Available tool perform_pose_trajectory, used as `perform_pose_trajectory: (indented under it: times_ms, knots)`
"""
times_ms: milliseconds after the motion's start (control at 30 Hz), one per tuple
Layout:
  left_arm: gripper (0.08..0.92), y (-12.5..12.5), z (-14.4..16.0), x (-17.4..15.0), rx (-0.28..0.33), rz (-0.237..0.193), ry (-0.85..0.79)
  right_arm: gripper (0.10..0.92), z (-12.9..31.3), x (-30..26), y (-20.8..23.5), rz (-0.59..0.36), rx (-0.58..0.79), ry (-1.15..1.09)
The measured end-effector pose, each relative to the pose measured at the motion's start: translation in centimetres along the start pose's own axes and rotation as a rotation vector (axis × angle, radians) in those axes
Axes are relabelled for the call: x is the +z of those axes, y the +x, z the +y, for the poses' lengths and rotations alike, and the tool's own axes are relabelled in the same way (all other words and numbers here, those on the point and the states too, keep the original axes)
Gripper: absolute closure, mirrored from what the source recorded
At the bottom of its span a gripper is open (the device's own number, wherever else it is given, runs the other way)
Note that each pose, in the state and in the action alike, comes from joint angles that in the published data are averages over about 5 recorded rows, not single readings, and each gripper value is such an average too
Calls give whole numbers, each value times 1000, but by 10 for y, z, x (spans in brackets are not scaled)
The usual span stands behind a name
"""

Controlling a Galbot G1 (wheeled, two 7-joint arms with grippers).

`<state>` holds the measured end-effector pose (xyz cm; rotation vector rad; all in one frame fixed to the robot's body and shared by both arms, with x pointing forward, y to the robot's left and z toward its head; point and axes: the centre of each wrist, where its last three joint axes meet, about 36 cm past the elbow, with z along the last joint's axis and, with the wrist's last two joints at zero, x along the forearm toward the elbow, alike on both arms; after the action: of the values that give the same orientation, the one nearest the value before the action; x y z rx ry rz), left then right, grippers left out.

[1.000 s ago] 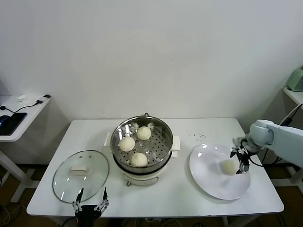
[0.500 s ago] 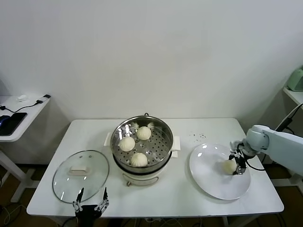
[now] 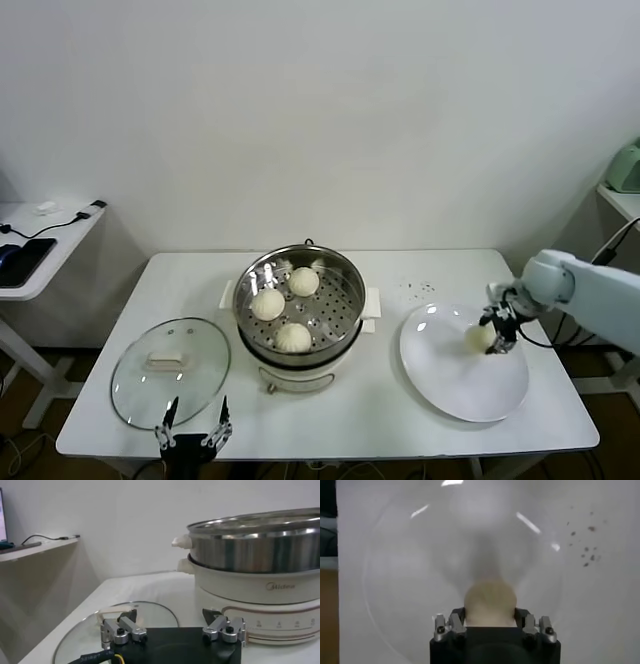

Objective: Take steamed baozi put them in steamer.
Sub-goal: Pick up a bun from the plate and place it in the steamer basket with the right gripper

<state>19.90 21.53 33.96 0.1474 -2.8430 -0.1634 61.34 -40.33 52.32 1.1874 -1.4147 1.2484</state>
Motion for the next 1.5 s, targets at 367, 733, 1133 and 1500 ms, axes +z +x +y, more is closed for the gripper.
perform_pose_trajectory:
  times_ms: [367,733,1133,1500]
  knots:
    - [177,0,1,-7,9,-9,-1,378,-39,-128,143,-175,74,105]
    - [177,0,0,-10,9,-18,9,377,-30,-262,168,-211,69,198]
    - [177,-1,2,-7,8,-14,9,377,-11,-313,88,-158,43,209]
    - [177,-3,3,-6,9,-14,10,377,-4,-309,38,-130,54,173]
